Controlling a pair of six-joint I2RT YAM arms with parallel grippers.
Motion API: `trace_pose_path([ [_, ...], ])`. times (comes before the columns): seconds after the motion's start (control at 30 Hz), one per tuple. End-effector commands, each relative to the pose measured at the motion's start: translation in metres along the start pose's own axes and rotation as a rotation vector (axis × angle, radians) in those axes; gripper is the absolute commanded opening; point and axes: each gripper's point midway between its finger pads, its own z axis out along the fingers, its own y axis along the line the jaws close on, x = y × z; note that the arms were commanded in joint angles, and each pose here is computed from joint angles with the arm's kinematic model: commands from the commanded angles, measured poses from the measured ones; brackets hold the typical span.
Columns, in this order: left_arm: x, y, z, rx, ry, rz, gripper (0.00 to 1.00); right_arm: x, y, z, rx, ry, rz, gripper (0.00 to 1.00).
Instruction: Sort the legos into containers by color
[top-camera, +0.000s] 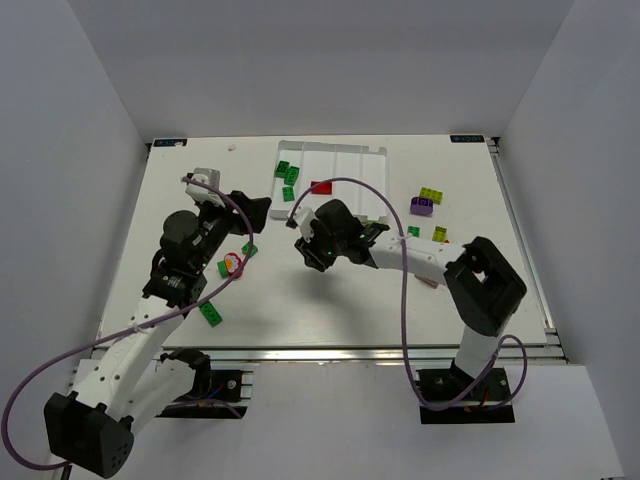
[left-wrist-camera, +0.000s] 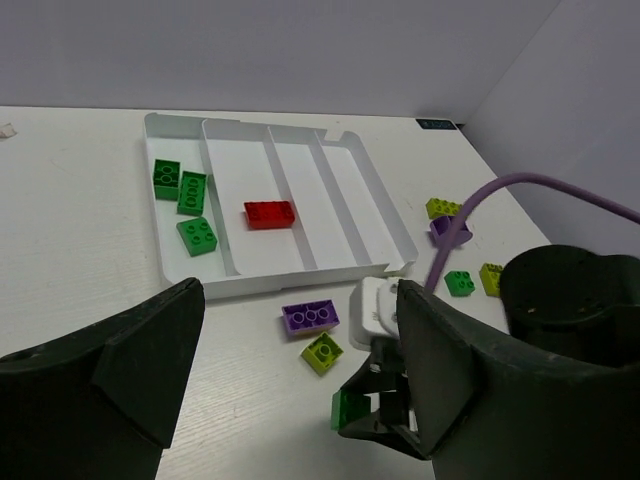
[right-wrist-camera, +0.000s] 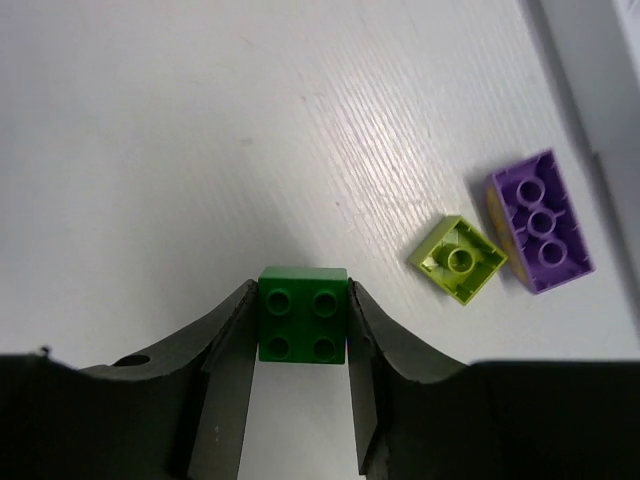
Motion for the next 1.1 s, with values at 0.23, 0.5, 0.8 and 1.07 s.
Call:
trace_pose_path([
  [0.23,-0.015,-0.010,-0.011,0.046,-0.061,0.002,0.87,-0.082,-0.019,-0.021,-0.078,-0.221,-0.373,0.00],
  [0.5,-0.016,-0.011,-0.014,0.052,-0.064,0.006,0.87,-0.159,-0.082,0.020,0.020,-0.298,-0.298,0.00],
  [0.8,-0.012,-0.010,-0.011,0.053,-0.054,0.007,0.87,-0.198,-0.157,0.046,0.239,-0.395,-0.179,0.00],
  [1.07,-0.001,-0.008,-0.006,0.049,-0.015,0.007,0.87,-0.205,-0.199,0.066,0.278,-0.452,-0.143,0.25],
])
